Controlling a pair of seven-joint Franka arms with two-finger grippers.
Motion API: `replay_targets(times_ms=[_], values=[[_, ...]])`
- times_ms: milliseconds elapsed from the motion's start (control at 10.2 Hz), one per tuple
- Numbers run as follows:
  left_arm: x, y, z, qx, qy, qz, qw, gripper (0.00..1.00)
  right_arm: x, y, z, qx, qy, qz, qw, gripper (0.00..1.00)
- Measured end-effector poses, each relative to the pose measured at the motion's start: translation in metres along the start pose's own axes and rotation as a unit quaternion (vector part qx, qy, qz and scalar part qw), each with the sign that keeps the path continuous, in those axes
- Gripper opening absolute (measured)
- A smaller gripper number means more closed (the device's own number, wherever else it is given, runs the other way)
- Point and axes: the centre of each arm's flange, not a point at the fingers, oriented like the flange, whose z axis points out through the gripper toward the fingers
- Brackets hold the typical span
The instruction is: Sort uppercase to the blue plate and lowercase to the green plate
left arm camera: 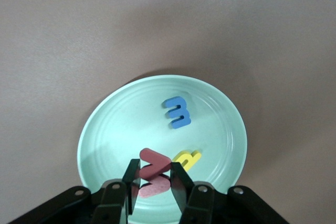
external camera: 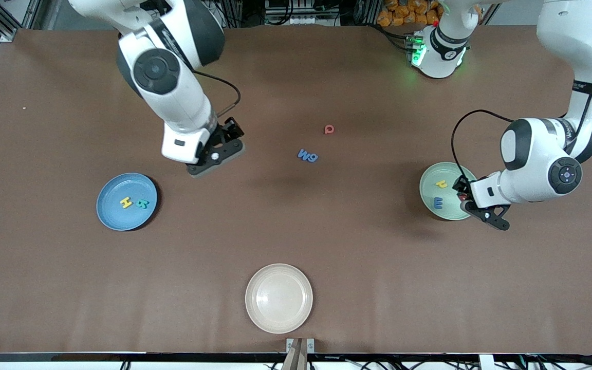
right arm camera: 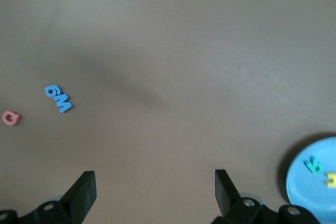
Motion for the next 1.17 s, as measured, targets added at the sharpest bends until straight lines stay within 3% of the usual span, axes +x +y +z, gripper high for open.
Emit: replay_targets(times_ms=[196, 391, 587, 685, 782, 978, 1174], values=[[0.000, 0.001, 0.008, -0.015, 0.005, -0.012, 1.000, 0.30, 0.013, -0.021, 0.030, 0.001, -0.001, -0.058, 0.998, 0.99], [-0.001, 0.001, 0.009, -0.018, 0.006, -0.014, 1.000, 0.39, 0.017, -0.052, 0.046, 0.005, -0.005, -0.090, 0.996, 0.95], [-0.001, 0.001, 0.009, -0.018, 0.007, -0.014, 1.000, 0.56, 0.020, -0.078, 0.062, 0.009, -0.009, -0.110, 0.994, 0.90], [0.000, 0.001, 0.008, -0.017, 0.008, -0.014, 1.000, 0.56, 0.022, -0.089, 0.075, 0.012, -0.012, -0.118, 0.993, 0.87], [0.000, 0.001, 0.007, -0.016, 0.010, -0.014, 1.000, 0.58, 0.026, -0.100, 0.089, 0.016, -0.008, -0.120, 0.993, 0.86], [0.002, 0.000, 0.001, -0.013, 0.016, -0.014, 1.000, 0.74, 0.033, -0.126, 0.116, 0.019, 0.004, -0.121, 0.992, 0.85], [0.005, -0.002, -0.007, -0.009, 0.023, -0.019, 1.000, 0.76, 0.036, -0.152, 0.140, 0.023, 0.014, -0.137, 0.990, 0.81]])
